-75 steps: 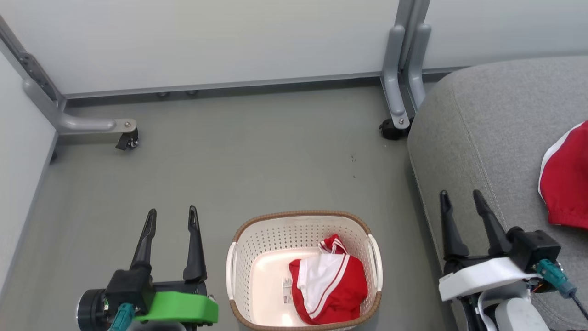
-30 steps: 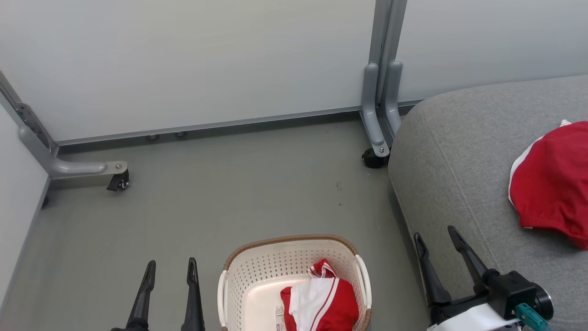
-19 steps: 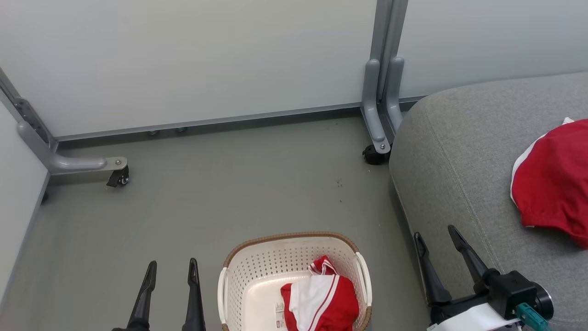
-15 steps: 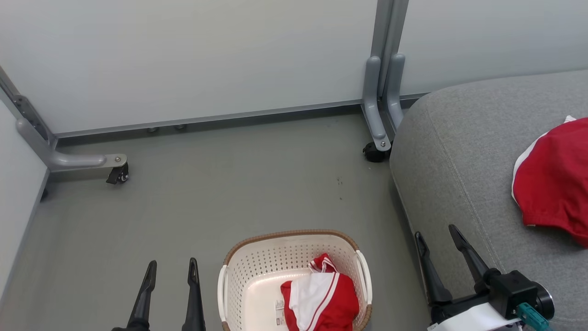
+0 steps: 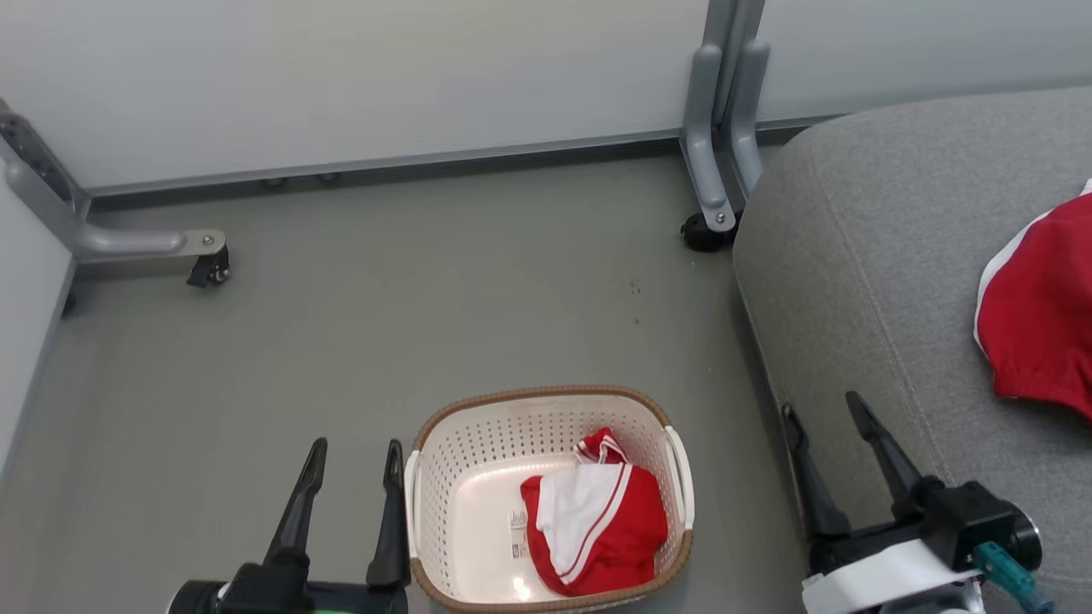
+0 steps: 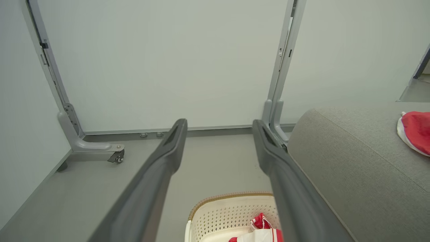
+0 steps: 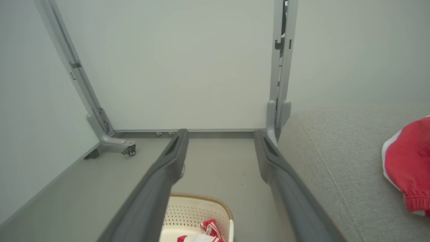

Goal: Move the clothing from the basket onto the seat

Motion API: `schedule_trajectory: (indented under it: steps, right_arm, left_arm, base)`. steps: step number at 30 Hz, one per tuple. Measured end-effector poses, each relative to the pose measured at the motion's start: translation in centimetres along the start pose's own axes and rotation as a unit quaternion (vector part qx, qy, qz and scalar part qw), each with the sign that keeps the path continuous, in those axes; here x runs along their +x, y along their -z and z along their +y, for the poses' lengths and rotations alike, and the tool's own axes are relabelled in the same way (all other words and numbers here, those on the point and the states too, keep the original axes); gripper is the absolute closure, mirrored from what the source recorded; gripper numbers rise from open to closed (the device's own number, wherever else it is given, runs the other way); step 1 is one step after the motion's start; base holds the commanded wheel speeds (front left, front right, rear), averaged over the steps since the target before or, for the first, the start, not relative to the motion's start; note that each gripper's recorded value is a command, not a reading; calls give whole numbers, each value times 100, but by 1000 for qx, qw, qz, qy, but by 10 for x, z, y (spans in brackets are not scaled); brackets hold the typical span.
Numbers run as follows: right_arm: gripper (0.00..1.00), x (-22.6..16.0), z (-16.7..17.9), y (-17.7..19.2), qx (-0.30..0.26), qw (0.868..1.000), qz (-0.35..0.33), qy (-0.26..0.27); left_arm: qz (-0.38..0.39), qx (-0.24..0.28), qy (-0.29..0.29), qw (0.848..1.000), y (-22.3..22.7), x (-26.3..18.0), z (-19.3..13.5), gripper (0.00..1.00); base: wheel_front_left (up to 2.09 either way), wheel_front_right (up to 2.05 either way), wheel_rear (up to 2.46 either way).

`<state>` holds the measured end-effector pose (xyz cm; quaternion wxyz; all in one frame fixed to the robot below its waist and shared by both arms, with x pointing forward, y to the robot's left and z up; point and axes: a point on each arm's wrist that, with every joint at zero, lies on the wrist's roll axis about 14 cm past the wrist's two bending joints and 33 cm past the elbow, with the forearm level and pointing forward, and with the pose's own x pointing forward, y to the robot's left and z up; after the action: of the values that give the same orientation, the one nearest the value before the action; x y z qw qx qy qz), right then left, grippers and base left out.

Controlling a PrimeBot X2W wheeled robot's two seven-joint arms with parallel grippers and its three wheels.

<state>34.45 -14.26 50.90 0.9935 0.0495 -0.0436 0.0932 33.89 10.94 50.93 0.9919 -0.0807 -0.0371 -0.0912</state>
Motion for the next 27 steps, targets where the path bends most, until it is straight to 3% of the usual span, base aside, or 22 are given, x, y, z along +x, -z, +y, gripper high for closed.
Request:
schedule_trajectory:
  steps: [16,23,27]
  right_arm:
    - [0,81,-25,20,-15,1000,0,6]
    - [0,111,-46,32,-25,999,-6,27]
    - [0,121,-62,38,-38,998,-11,44]
  left_arm:
    - [87,1,119,989,76,75,-35,0]
    - [143,12,179,973,130,100,-55,0]
    - [197,18,220,955,175,103,-66,0]
  base:
    - [0,0,0]
    - [0,0,0]
    - [0,0,0]
